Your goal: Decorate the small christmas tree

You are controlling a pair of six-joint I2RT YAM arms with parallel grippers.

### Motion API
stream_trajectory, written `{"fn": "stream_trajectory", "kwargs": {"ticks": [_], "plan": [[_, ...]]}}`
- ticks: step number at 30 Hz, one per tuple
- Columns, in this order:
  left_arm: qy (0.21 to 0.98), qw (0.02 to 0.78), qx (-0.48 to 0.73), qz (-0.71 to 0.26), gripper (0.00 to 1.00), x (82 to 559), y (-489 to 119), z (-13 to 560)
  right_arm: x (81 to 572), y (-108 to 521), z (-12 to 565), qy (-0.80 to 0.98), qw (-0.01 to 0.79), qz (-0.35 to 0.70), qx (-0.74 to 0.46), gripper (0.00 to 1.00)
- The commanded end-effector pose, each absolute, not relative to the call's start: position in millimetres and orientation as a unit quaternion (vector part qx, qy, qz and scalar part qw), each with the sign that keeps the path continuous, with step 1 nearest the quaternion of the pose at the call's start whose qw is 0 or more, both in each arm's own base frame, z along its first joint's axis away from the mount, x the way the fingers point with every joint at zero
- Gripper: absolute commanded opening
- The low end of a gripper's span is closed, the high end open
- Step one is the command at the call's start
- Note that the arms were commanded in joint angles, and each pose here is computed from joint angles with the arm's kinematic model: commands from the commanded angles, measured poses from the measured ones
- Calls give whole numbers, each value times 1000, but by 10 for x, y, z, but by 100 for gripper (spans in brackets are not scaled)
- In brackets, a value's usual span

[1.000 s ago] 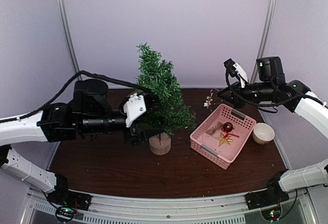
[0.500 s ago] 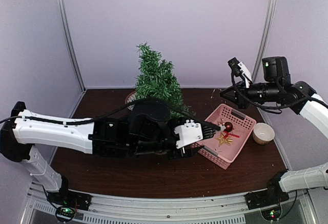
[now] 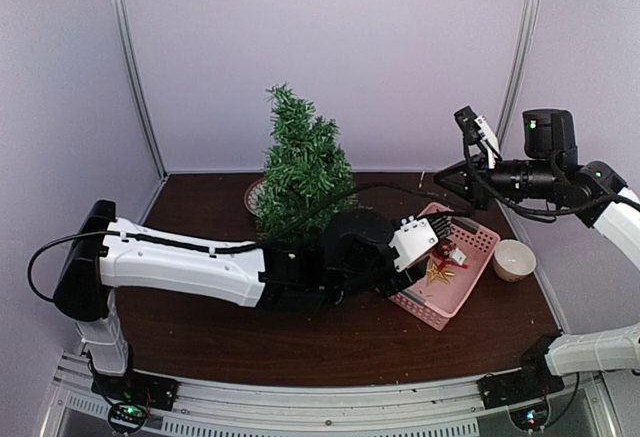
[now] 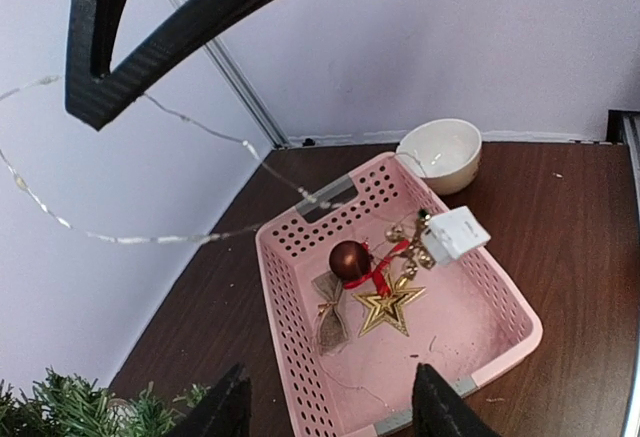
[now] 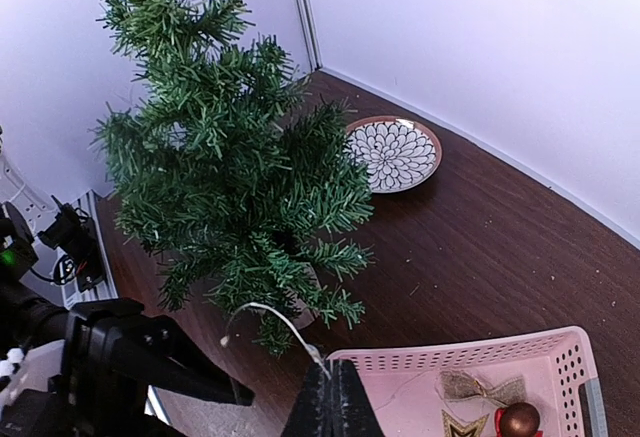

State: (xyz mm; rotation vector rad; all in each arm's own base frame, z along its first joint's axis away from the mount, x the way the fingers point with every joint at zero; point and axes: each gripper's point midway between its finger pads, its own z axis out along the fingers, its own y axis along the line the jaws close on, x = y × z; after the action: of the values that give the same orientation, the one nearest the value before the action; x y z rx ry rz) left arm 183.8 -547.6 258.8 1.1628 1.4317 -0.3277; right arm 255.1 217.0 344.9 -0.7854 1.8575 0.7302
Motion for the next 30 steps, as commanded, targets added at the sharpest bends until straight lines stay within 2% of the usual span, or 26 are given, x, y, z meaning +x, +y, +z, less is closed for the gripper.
{"fn": "stream_trajectory", "kwargs": {"ticks": [1,7,14,21,30], "plan": [[622,603,460,-193,57,1922,-5692,2729,2450,2150,3568,746,495,310,-320,0],[609,601,470,-219,61,1923,-5870,2646,2373,2127,3587,742,497,314,-323,0],[630,600,443,-217,60,2269,-5832,2565,2314,2138,3629,735,497,325,-327,0],[624,604,440,-230,48,2333,-5943,2614,2257,2093,3645,733,502,323,-324,0],[588,565,500,-292,39,2047,-6161,2511,2282,2069,3557,742,498,313,-320,0]]}}
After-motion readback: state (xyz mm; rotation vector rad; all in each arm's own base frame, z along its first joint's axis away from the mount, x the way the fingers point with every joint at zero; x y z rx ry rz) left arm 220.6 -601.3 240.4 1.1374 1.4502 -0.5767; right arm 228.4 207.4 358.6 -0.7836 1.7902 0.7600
